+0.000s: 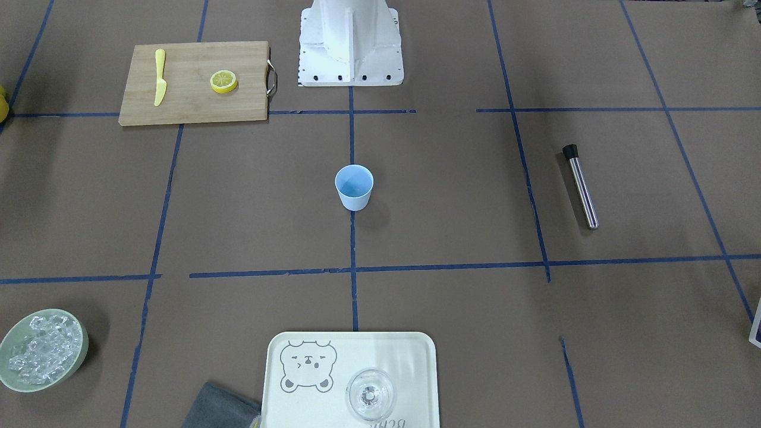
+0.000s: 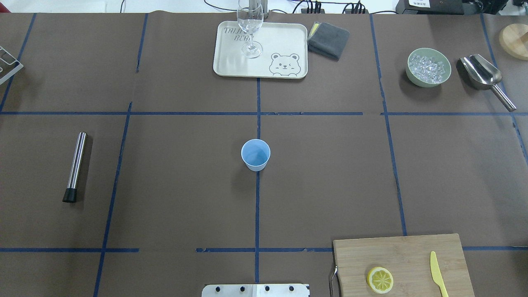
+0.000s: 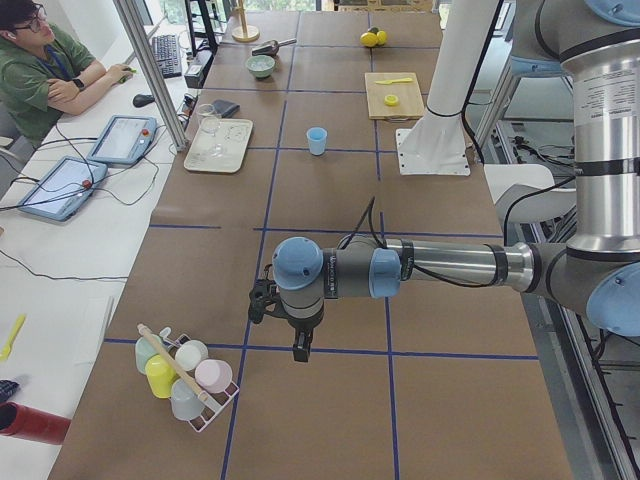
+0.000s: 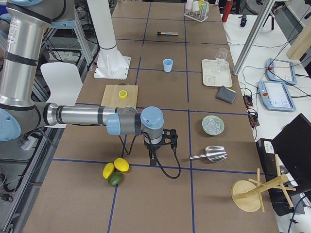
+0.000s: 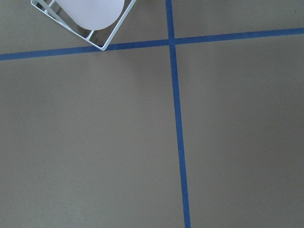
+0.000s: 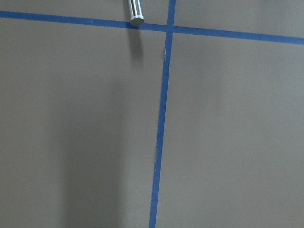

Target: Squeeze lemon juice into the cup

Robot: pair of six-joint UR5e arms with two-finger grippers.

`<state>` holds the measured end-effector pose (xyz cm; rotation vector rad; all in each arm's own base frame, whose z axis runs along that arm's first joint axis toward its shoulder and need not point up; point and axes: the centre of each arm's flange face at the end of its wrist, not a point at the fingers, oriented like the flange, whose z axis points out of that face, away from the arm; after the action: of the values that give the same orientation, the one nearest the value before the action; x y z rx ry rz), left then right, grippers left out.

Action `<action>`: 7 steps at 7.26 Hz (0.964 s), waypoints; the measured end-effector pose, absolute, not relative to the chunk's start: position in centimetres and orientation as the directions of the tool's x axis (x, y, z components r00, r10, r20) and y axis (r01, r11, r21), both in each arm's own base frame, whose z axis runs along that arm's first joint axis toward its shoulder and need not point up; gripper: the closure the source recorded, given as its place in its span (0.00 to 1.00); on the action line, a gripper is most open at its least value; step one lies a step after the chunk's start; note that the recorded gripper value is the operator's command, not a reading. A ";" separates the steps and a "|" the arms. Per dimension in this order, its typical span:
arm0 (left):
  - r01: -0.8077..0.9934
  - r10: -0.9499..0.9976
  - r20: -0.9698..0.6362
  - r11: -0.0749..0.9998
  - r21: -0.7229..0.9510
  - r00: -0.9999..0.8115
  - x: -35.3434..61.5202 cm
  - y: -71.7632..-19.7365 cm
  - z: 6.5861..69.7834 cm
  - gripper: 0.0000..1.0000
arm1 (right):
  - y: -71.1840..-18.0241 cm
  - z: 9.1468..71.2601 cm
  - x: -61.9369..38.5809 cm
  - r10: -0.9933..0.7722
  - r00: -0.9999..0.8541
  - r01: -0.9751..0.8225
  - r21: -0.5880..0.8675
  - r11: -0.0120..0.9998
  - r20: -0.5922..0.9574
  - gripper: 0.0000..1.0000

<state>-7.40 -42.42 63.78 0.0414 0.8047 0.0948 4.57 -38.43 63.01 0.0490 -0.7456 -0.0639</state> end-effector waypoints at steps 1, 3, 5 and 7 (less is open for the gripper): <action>-0.070 0.105 -0.717 0.995 0.078 0.689 -7.4 -42.5 63.7 0.00 | -38.5 62.8 4.6 -0.079 0.732 0.041 0.072 0.997 0.676 0.00; -0.073 0.126 -0.717 0.992 0.104 0.686 -7.4 -42.7 63.4 0.00 | -38.5 62.5 4.5 -0.080 0.731 0.038 0.076 0.996 0.678 0.00; -0.074 0.190 -0.702 0.978 0.193 0.686 -7.3 -43.4 62.1 0.00 | -39.2 60.6 4.3 -0.139 0.713 0.034 0.163 0.986 0.688 0.00; -0.076 0.273 -0.673 0.949 0.307 0.687 -7.4 -43.9 61.1 0.00 | -40.3 58.0 4.0 -0.267 0.693 0.032 0.342 0.939 0.670 0.00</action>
<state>-7.35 -43.85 61.12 0.2650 0.7915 0.1980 4.04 -40.31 58.01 0.3172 -0.7911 -0.1703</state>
